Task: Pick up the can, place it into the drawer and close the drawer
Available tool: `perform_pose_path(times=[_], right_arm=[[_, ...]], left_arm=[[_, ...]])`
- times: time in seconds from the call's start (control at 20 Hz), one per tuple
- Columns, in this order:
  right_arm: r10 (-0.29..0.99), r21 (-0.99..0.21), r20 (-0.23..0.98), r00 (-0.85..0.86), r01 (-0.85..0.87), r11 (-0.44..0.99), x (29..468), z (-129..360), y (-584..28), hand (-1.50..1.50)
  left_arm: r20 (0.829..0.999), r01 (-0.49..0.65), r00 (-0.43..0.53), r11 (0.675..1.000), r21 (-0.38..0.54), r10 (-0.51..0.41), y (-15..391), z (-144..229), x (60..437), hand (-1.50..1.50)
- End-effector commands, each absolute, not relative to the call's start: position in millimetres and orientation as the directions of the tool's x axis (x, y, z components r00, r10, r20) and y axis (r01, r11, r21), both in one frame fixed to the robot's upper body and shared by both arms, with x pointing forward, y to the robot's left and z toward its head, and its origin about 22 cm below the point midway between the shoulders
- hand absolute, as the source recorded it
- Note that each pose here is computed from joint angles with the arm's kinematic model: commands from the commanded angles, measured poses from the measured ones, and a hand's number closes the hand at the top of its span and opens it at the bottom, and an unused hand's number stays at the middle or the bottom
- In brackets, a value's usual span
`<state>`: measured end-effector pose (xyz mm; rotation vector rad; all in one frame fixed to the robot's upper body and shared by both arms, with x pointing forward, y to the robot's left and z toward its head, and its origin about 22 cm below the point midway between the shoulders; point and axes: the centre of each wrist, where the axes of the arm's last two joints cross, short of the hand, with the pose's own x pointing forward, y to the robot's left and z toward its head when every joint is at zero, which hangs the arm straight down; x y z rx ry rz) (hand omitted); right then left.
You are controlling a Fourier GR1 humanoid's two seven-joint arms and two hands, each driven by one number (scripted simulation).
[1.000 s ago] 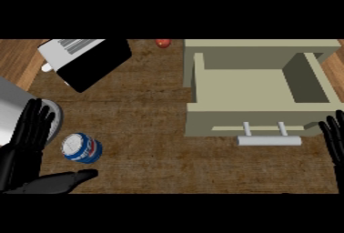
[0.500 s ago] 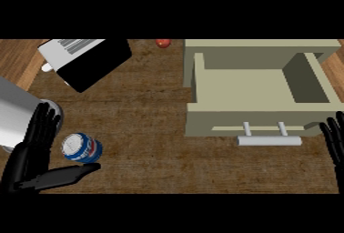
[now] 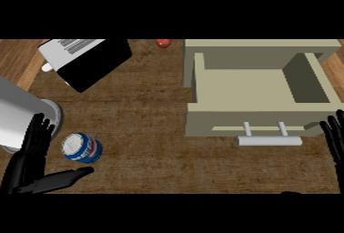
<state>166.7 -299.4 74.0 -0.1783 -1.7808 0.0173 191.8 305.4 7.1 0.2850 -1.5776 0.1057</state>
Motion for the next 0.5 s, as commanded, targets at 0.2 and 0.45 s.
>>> perform_pose_path(times=[0.2,0.45], right_arm=[[0.136,-0.119,0.967,-0.215,0.093,0.989,155.2,69.4,-306.2,-1.5],[0.107,-0.085,0.97,-0.22,0.108,0.991,170.5,52.7,-288.1,-1.5]], left_arm=[[0.992,-0.255,0.002,0.959,0.119,-0.123,297.8,-26.8,181.0,-1.5],[0.994,-0.239,0.025,0.965,0.111,-0.109,323.8,-48.8,176.9,-1.5]])
